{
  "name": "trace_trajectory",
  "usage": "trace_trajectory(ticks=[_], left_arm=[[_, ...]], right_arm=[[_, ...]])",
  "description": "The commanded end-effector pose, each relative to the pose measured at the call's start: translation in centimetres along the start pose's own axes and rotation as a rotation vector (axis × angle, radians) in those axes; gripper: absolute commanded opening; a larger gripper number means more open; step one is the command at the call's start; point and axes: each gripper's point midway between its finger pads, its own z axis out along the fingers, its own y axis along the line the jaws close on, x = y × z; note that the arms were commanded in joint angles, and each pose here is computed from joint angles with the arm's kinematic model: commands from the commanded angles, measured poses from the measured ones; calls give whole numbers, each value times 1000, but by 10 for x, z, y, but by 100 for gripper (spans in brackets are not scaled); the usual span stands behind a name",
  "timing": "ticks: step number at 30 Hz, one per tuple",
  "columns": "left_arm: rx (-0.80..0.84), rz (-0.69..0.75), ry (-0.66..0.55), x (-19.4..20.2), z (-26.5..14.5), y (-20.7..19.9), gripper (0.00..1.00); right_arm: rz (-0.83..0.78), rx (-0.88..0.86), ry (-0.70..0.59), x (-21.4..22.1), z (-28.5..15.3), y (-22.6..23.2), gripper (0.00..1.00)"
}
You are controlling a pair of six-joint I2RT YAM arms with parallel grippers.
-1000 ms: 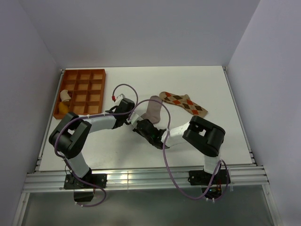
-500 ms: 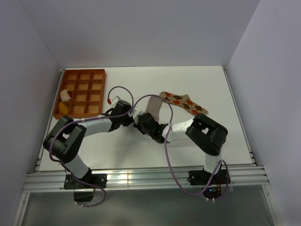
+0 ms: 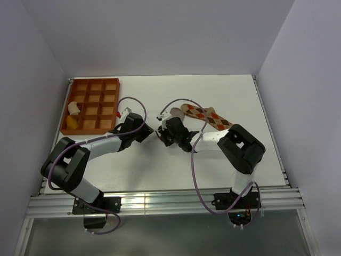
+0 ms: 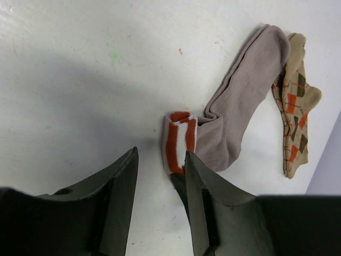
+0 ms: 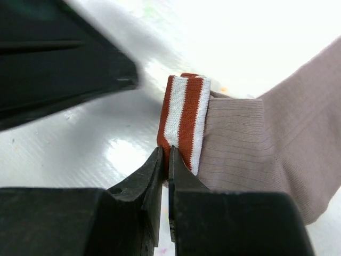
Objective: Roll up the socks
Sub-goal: Roll the sock at the center of the board.
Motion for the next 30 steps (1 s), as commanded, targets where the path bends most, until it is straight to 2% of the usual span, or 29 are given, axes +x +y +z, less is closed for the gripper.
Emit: trace_trajectory(ticks=[1,16,25,30], left_arm=[[94,-35,-34,-10,-8,-21,46],[222,19,37,12,-3,-50,47],[224,59,92,36,9,-57,49],[222,77,110,46,11,-58,51]], right_arm=[[154,-8,87,19,-13,-8,0],[716,-187,27,29,-28,-23,0],[958,-308,1,38,-32,-28,0],[1014,-378,-5,40,-34,-26,0]])
